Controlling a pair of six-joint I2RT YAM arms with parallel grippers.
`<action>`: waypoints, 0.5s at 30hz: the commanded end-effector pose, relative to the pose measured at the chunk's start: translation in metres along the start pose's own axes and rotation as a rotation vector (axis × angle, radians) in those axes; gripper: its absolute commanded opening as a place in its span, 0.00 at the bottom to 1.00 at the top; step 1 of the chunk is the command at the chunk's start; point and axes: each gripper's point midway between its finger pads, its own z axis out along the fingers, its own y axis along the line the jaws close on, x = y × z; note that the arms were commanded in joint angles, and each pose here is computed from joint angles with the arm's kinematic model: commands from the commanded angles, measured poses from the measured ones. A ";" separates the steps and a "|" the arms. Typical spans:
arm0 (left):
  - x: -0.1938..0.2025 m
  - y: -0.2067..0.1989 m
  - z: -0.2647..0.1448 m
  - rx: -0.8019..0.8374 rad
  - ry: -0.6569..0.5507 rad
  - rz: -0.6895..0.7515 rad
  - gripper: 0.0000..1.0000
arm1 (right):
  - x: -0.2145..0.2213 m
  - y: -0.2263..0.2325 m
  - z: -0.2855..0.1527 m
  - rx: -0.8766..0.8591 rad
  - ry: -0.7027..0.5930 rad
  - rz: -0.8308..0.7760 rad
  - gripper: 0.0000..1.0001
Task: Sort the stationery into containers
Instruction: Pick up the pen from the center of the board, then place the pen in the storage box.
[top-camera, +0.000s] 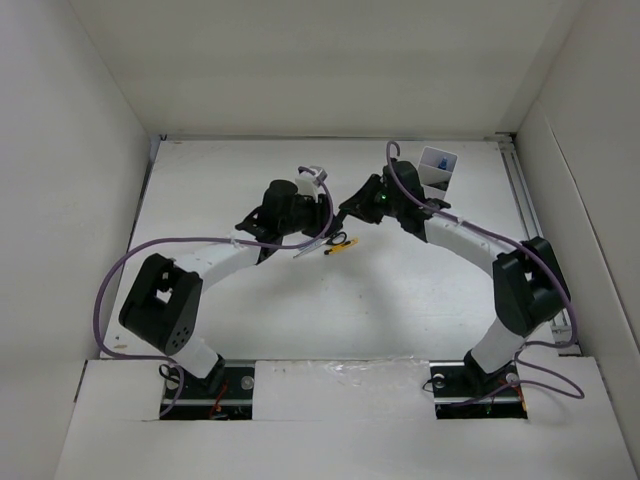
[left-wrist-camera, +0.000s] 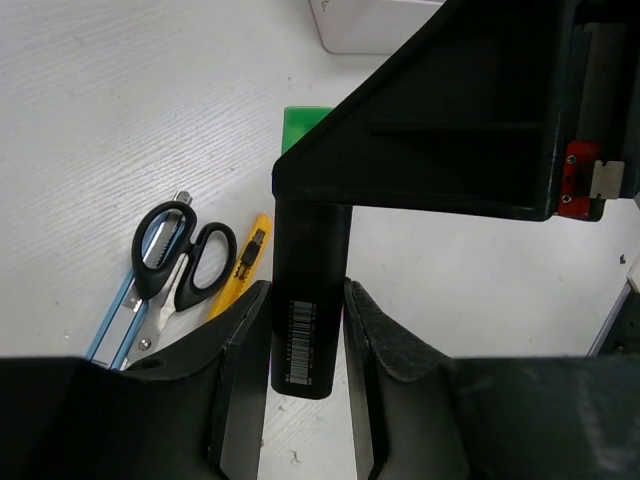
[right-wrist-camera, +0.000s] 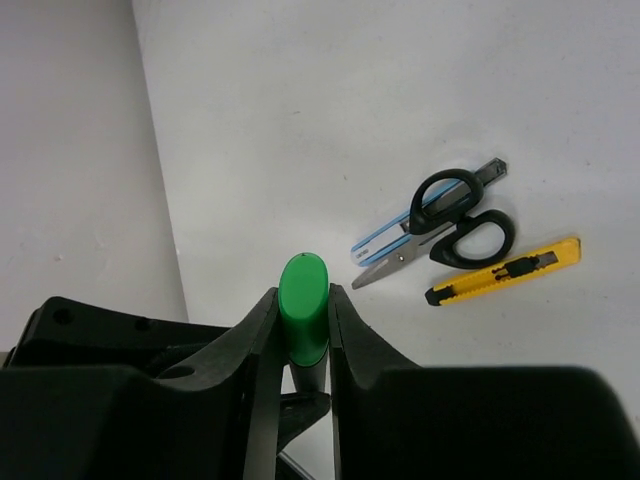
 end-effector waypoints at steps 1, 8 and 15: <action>-0.010 -0.008 0.001 0.045 -0.034 0.012 0.22 | -0.018 0.027 -0.003 -0.081 -0.038 -0.015 0.20; -0.018 -0.007 -0.003 0.025 -0.062 0.018 0.67 | -0.036 0.029 -0.012 -0.080 -0.099 0.000 0.00; -0.015 -0.003 -0.004 0.003 -0.069 0.017 1.00 | -0.118 -0.015 -0.047 0.041 -0.350 0.075 0.00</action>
